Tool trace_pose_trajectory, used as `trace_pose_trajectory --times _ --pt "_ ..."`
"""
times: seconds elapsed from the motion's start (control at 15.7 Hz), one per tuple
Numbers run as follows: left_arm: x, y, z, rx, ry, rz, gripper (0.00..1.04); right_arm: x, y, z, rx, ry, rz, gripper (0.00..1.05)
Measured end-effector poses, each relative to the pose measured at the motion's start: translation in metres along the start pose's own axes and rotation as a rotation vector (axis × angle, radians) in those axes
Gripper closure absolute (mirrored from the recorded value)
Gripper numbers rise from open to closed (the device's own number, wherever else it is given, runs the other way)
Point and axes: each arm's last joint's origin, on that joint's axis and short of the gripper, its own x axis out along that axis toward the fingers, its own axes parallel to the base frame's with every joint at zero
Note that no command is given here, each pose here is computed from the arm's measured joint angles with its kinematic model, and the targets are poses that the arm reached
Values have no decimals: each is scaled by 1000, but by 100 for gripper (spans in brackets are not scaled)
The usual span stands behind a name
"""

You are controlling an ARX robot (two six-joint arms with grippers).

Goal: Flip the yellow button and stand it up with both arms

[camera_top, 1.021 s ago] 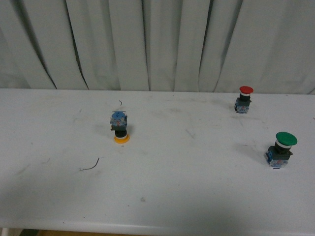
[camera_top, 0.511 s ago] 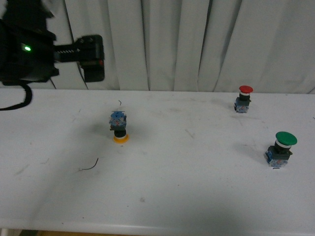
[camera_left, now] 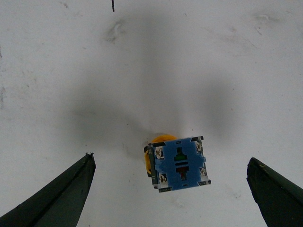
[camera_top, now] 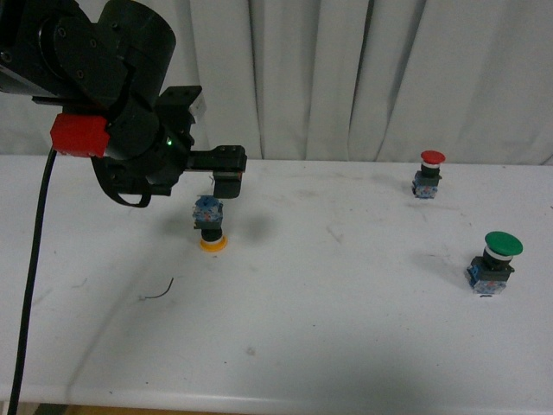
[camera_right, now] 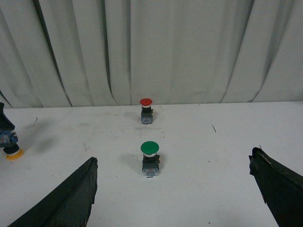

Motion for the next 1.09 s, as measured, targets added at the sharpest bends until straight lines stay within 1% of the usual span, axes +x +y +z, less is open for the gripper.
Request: trace_pose_trajectory --times 0.51,0.96,1.02,1.09 --pt "15 -2 -4 5 51 12 7 0 0 0 0 0 0 6" --pt "25 -7 -1 23 71 27 7 0 0 0 0 0 0 6" --pt "26 -7 -2 23 83 26 11 0 0 0 0 0 0 6" --pt "27 -8 -3 23 86 21 22 0 0 0 0 0 0 6"
